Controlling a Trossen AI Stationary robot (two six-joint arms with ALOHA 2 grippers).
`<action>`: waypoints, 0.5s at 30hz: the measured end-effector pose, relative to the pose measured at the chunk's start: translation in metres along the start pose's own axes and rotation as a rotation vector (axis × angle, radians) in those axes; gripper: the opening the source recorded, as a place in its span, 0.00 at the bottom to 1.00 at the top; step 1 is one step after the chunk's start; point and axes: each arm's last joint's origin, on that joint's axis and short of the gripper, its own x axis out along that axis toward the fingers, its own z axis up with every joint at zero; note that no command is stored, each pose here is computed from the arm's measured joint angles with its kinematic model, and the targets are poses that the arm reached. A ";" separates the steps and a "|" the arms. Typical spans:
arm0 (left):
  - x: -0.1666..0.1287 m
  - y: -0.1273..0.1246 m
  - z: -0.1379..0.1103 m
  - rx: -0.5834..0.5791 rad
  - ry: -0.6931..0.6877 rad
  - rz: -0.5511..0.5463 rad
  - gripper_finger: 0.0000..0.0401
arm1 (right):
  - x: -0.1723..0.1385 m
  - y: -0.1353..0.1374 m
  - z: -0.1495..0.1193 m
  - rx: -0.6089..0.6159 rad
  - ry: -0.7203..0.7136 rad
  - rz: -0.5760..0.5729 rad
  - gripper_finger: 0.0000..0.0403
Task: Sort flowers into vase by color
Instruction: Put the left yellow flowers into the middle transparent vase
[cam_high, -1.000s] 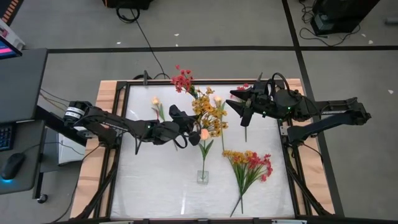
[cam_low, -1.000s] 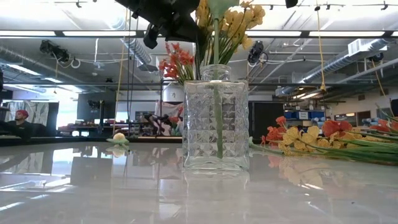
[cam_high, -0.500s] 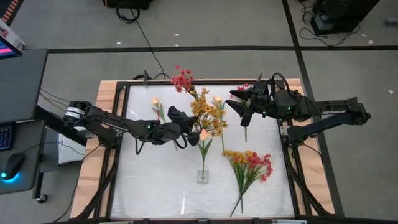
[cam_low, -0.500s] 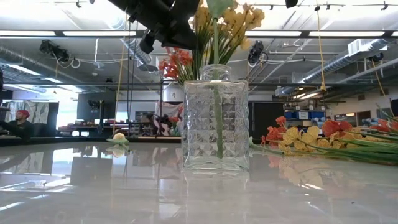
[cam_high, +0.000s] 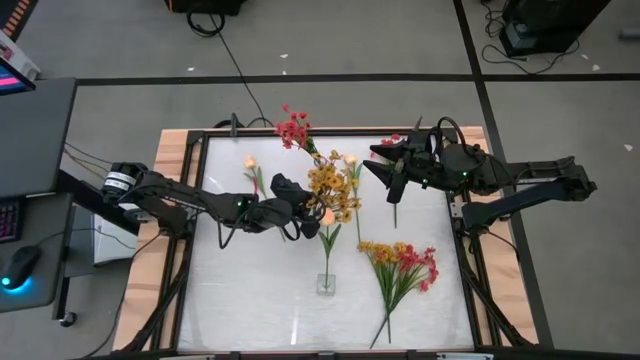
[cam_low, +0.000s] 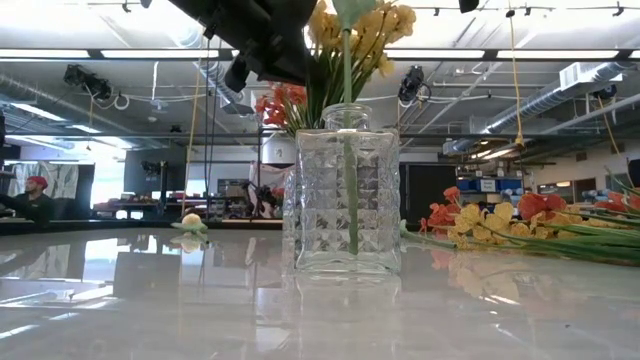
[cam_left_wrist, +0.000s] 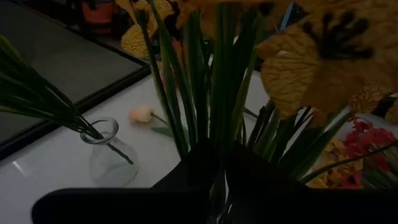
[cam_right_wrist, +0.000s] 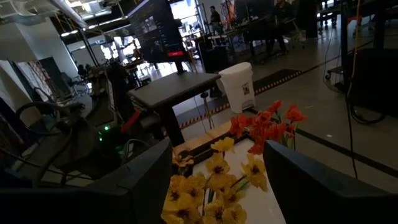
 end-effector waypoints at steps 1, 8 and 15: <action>0.000 0.000 -0.001 0.000 0.005 0.002 0.14 | 0.000 0.000 0.000 0.000 0.000 0.000 0.65; 0.000 0.002 -0.005 0.032 0.041 0.017 0.23 | 0.000 0.000 0.000 0.000 0.000 0.000 0.65; 0.000 0.002 -0.007 0.045 0.069 -0.001 0.36 | 0.000 0.000 0.000 0.000 0.000 0.000 0.65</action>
